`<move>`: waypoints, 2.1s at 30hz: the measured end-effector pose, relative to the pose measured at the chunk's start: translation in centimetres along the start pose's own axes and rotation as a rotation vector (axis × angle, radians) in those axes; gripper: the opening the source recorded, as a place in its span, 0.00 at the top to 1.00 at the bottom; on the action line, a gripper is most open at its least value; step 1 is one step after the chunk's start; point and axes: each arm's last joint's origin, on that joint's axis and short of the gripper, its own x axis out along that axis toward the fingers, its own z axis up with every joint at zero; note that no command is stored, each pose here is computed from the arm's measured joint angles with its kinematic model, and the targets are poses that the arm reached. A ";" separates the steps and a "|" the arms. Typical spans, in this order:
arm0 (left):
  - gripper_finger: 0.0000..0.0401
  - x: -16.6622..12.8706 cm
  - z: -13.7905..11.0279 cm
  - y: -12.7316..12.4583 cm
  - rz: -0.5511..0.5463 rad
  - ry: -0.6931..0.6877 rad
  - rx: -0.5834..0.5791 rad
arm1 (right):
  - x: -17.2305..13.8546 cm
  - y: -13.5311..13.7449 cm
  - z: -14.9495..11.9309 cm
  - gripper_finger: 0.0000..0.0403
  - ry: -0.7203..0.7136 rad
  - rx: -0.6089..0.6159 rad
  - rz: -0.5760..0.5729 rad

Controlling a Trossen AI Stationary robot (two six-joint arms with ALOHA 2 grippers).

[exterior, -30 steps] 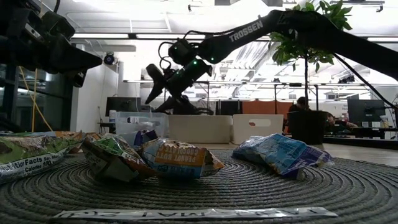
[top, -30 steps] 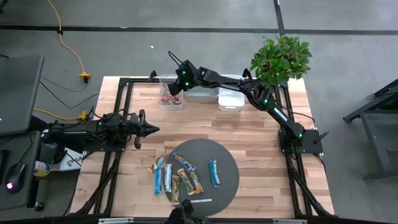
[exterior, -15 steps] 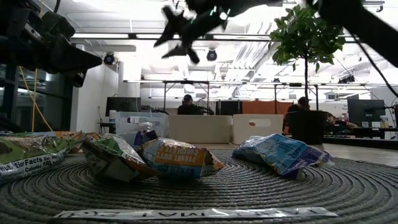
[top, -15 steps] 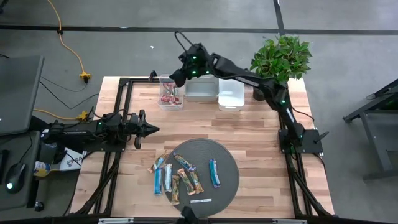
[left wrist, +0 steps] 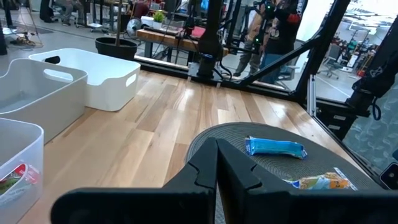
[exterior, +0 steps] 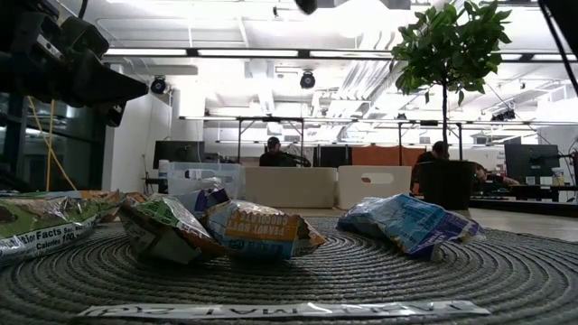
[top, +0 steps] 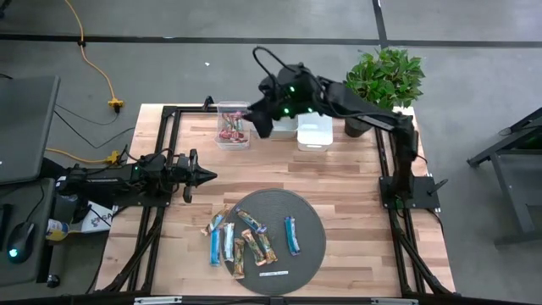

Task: Pick and place Granola Bars by type
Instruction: Put the blue granola bar into the gray bin

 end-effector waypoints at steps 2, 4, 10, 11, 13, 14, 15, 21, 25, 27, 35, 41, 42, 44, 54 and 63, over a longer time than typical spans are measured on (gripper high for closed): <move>1.00 0.0 0.0 0.0 0.001 0.000 0.000 | -0.9 1.4 -0.6 0.52 0.021 -0.002 -0.022; 1.00 0.0 0.0 0.0 0.002 0.000 0.000 | -1.7 2.7 -1.2 0.52 0.045 0.005 -0.047; 1.00 0.0 0.0 0.0 0.004 0.000 0.000 | -2.4 5.9 -3.9 0.52 0.127 0.086 -0.148; 1.00 0.0 0.0 0.0 0.004 0.000 0.000 | -2.5 6.3 -4.4 0.52 0.143 0.109 -0.166; 1.00 0.0 0.0 0.0 0.004 0.000 0.000 | -2.5 7.2 -5.4 0.52 0.169 0.165 -0.206; 1.00 0.0 0.0 0.0 0.004 0.000 0.000 | -2.6 7.6 -5.9 0.52 0.185 0.188 -0.227; 1.00 0.0 0.0 0.0 0.004 0.000 0.000 | -2.6 8.0 -6.5 0.52 0.195 0.213 -0.254; 1.00 0.0 0.0 0.0 0.004 0.000 0.000 | -1.8 10.2 -10.4 0.52 0.213 0.342 -0.348; 1.00 0.0 0.0 0.0 0.005 0.001 0.000 | -0.6 10.9 -14.1 0.52 0.291 0.412 -0.395; 1.00 0.0 0.0 0.0 0.005 0.001 0.000 | 0.1 10.9 -16.4 0.52 0.339 0.443 -0.431; 1.00 0.0 0.0 0.0 0.005 0.001 0.000 | 2.2 9.9 -24.3 0.52 0.519 0.609 -0.518; 1.00 0.0 0.0 0.0 0.005 0.001 0.000 | 3.2 8.4 -28.1 0.52 0.599 0.694 -0.535; 1.00 0.0 0.0 0.0 0.005 0.001 0.000 | 3.3 8.2 -28.5 0.52 0.611 0.699 -0.540; 1.00 0.0 0.0 0.0 0.005 0.001 0.000 | 3.5 7.9 -29.1 0.52 0.623 0.705 -0.533; 1.00 0.0 0.0 0.0 0.005 0.001 0.000 | 3.4 8.2 -30.4 0.52 0.701 0.746 -0.505; 1.00 0.0 0.0 0.0 0.005 0.001 0.000 | 2.5 10.5 -31.7 0.52 0.708 0.787 -0.459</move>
